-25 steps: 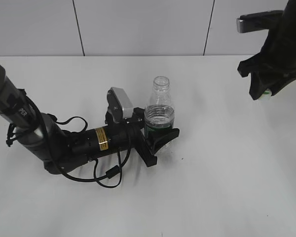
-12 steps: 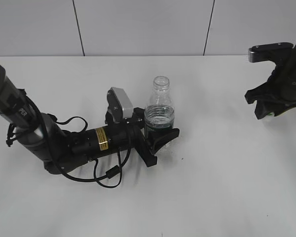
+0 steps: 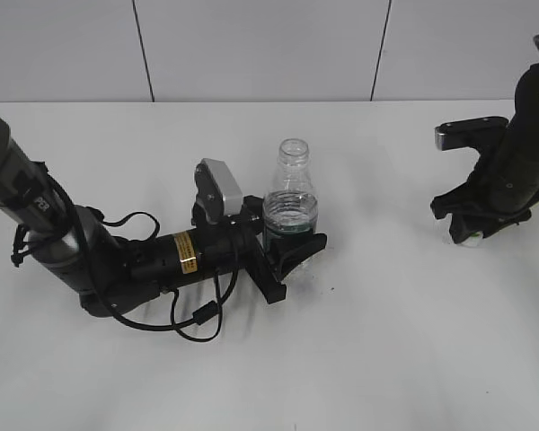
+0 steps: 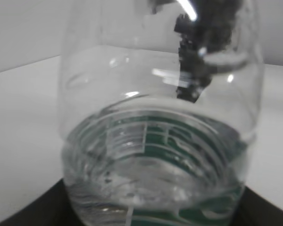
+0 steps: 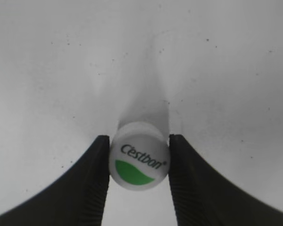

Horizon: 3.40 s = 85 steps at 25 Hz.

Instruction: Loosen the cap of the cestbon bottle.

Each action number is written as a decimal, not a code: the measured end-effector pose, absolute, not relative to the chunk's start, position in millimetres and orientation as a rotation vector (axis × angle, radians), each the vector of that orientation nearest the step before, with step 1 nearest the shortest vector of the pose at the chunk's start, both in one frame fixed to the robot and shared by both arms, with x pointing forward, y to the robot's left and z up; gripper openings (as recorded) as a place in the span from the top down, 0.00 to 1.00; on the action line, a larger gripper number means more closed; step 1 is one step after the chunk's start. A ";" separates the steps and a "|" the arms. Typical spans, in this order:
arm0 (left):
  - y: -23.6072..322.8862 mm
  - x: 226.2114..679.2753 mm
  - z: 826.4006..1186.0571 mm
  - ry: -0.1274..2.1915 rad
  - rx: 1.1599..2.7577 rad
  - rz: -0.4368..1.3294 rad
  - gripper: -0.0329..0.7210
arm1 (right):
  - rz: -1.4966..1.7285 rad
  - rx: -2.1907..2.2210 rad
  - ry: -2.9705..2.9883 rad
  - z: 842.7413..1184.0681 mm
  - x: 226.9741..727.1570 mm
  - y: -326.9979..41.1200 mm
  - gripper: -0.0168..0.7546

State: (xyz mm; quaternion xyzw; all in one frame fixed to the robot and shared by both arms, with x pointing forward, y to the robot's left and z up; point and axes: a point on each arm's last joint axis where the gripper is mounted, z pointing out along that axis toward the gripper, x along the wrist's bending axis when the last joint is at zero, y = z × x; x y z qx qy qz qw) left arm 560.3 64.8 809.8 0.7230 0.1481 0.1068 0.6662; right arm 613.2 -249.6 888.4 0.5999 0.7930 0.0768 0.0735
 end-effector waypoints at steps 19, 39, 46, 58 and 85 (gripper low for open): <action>64.8 560.3 809.8 0.334 1.632 0.241 0.42 | 0.220 1.814 2.390 884.0 612.7 -249.3 0.24; 64.8 564.6 824.6 0.389 1.659 0.220 0.26 | 0.203 1.821 2.402 892.8 609.1 -249.6 0.24; 63.1 565.7 861.5 0.368 1.600 0.219 0.26 | 0.210 1.818 2.399 898.4 608.3 -249.7 0.24; 68.1 552.3 948.3 0.281 1.479 0.250 0.26 | 0.288 1.786 2.350 929.8 606.1 -249.7 0.24; 204.0 541.3 1071.6 1.438 1.748 0.807 0.26 | 0.343 1.791 2.333 1007.4 571.8 -252.2 0.24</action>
